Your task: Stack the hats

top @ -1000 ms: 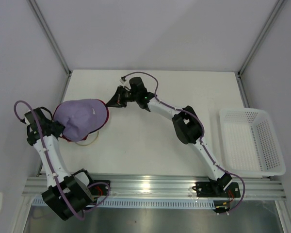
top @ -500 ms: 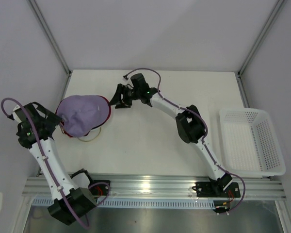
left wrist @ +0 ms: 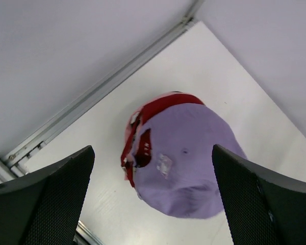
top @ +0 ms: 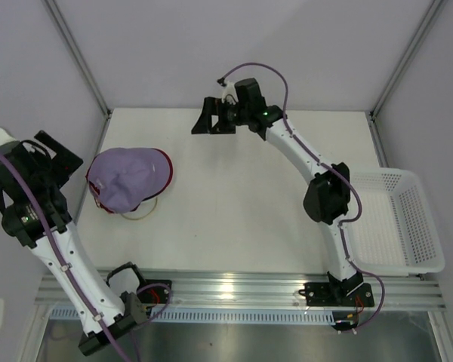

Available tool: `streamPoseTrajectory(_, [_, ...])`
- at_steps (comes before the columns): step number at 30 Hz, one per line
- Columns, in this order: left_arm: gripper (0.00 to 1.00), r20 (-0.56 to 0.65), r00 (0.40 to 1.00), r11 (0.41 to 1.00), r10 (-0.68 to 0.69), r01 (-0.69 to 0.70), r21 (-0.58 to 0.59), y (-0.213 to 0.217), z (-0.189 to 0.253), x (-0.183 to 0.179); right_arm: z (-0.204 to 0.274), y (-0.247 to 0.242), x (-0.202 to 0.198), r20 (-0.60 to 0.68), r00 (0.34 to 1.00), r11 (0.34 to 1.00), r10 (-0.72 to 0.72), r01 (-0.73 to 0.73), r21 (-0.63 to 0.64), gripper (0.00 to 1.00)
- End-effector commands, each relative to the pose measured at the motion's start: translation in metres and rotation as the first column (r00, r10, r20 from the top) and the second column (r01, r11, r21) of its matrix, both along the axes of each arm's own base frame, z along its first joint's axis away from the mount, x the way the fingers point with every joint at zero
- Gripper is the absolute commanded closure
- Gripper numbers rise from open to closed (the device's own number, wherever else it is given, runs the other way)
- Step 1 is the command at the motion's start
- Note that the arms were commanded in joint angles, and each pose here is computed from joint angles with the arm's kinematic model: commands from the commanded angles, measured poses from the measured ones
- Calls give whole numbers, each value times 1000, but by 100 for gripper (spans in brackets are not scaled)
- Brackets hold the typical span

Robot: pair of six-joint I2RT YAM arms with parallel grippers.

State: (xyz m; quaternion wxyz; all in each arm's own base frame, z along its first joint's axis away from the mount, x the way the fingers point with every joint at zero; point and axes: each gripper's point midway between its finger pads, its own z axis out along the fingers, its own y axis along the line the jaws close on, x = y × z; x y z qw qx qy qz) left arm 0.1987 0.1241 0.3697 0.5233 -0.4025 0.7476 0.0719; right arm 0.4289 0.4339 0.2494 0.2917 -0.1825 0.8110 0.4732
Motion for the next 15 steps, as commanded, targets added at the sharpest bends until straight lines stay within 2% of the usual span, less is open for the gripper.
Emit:
streamPoseTrajectory(1, [0,-34,979,978,-202,203,39,-25,25,16,50,-41,4,200,979,996,-34,50,-74,0])
streamPoseTrajectory(2, [1,-97,966,967,-239,246,63,-28,20,26,52,-49,5,220,974,992,-54,78,-101,1])
streamPoseTrajectory(4, [1,-117,951,944,-285,300,140,-35,39,26,54,-77,13,278,950,962,-140,197,-189,0])
streamPoseTrajectory(6, [1,-69,898,884,-435,440,156,-65,54,37,50,-102,18,316,925,919,-211,298,-260,0])
streamPoseTrajectory(7, [1,-43,873,858,-485,485,171,-75,62,40,68,-116,15,356,903,905,-241,341,-254,0])
streamPoseTrajectory(10, [1,31,787,770,-616,592,239,-107,86,40,77,-148,12,406,855,849,-322,451,-276,0])
streamPoseTrajectory(11, [0,47,762,745,-645,614,262,-115,93,41,107,-163,3,446,819,843,-361,491,-219,1])
streamPoseTrajectory(13, [1,54,738,718,-673,634,288,-122,101,39,112,-184,-4,452,786,809,-422,551,-203,0])
streamPoseTrajectory(14, [0,60,719,700,-692,649,297,-128,105,39,139,-205,-12,478,744,795,-467,590,-141,0])
streamPoseTrajectory(15, [1,58,708,688,-704,660,302,-131,105,40,145,-215,-17,476,729,785,-491,607,-121,1])
